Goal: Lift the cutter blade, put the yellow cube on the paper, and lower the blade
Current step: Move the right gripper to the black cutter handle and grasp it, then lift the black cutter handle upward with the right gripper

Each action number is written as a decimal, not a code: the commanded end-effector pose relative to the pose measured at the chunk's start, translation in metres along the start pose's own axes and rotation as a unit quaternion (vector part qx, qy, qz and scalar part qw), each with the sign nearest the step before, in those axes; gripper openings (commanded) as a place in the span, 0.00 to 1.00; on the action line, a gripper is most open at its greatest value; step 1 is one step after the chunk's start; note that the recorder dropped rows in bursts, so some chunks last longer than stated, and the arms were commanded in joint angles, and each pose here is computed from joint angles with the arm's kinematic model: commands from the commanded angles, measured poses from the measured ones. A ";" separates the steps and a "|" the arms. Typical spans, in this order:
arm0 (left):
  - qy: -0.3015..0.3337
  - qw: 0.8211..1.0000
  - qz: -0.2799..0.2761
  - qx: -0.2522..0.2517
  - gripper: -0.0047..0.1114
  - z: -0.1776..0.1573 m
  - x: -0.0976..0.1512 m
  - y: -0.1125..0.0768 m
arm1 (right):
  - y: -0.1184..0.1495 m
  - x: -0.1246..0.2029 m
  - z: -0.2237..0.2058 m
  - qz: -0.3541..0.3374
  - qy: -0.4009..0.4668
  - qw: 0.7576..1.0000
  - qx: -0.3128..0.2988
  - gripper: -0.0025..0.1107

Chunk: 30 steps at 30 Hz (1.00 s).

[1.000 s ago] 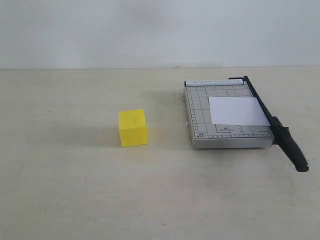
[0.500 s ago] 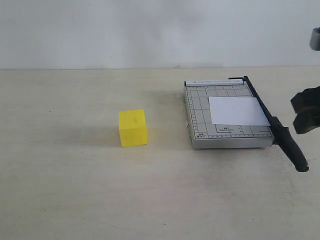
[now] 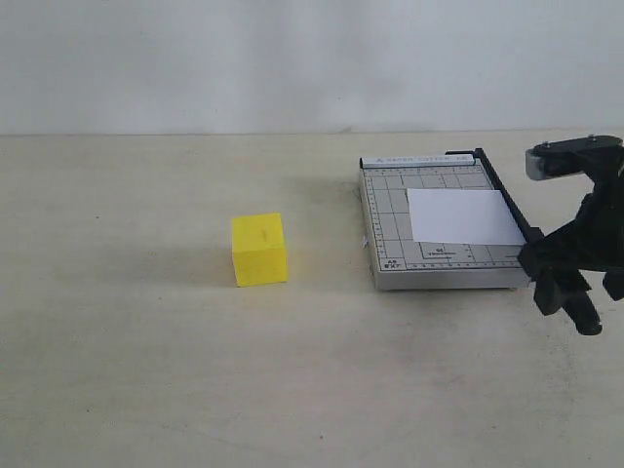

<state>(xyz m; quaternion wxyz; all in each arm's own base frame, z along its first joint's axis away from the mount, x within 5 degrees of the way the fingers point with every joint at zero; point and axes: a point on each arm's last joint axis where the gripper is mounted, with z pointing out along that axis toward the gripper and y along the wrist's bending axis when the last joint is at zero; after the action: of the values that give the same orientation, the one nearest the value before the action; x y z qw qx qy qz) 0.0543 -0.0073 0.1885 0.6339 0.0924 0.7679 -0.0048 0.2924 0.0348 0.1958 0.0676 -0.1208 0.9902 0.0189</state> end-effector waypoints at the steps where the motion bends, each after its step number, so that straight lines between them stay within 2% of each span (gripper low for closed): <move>1: -0.004 1.000 -0.005 -0.002 0.08 0.000 0.000 0.000 | -0.004 -0.007 0.008 -0.008 -0.009 1.000 0.010 0.64; 20: -0.004 1.000 -0.005 -0.002 0.08 0.000 0.000 0.000 | -0.009 -0.012 0.040 -0.034 0.015 0.999 0.021 0.62; 23: -0.004 1.000 -0.005 -0.002 0.08 0.000 0.000 0.000 | -0.009 -0.012 0.040 -0.034 0.018 0.999 0.021 0.47; 28: -0.004 1.000 -0.005 -0.002 0.08 0.000 0.000 0.000 | -0.008 -0.008 0.039 -0.054 0.039 0.998 0.016 0.07; 29: -0.004 1.000 -0.005 -0.002 0.08 0.000 0.000 0.000 | -0.008 -0.007 0.039 -0.058 0.042 0.997 0.016 0.02; 30: -0.004 1.000 -0.005 -0.002 0.08 0.000 0.000 0.000 | -0.008 -0.007 0.039 -0.058 0.045 0.997 0.015 0.03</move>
<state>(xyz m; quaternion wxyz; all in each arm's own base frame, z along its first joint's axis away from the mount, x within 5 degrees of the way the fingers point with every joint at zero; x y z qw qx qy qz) 0.0543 -0.0073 0.1885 0.6339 0.0924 0.7679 -0.0048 0.3088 0.0315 0.1570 0.0449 -0.1471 0.9881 0.0005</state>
